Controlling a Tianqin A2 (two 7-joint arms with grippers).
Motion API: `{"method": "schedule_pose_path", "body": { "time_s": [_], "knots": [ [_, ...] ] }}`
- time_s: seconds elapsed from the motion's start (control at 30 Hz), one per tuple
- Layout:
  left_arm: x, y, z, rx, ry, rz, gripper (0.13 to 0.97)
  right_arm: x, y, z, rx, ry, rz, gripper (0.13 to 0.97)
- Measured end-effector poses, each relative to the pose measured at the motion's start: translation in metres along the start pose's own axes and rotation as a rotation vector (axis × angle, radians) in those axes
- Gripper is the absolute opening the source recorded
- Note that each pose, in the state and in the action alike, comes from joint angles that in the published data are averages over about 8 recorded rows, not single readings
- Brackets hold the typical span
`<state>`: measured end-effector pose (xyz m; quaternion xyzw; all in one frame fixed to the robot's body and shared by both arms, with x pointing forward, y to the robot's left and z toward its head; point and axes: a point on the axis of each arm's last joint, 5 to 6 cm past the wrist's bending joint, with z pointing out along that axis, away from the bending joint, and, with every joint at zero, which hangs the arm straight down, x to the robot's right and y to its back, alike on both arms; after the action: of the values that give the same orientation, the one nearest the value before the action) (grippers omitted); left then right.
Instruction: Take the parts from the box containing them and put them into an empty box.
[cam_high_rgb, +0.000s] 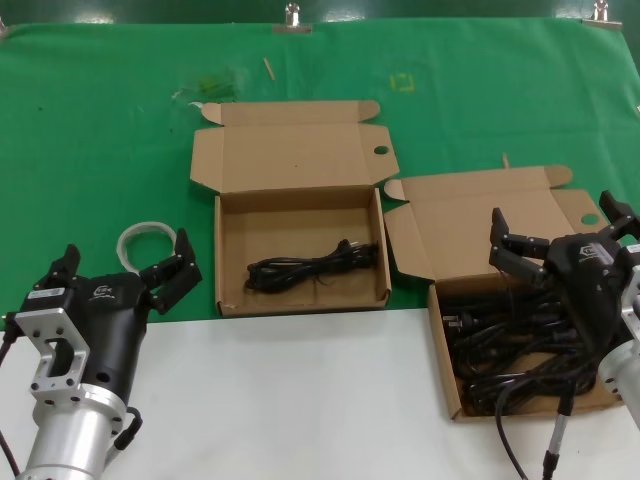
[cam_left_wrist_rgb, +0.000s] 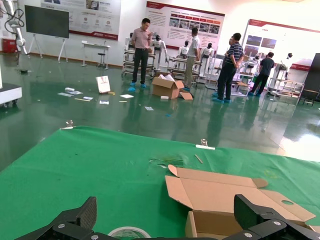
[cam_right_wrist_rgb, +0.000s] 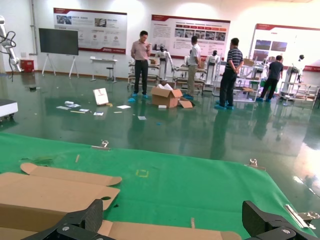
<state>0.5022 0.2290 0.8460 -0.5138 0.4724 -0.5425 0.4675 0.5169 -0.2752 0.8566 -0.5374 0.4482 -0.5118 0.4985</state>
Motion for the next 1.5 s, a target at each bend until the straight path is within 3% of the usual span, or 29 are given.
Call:
{"method": "schedule_pose_path", "body": {
  "time_s": [1.5],
  "knots": [
    [0.0000,0.0000,0.0000,0.000,0.000,0.000,0.966,0.0000,0.0000,0.0000,0.000,0.000,0.000,0.966]
  ]
}}
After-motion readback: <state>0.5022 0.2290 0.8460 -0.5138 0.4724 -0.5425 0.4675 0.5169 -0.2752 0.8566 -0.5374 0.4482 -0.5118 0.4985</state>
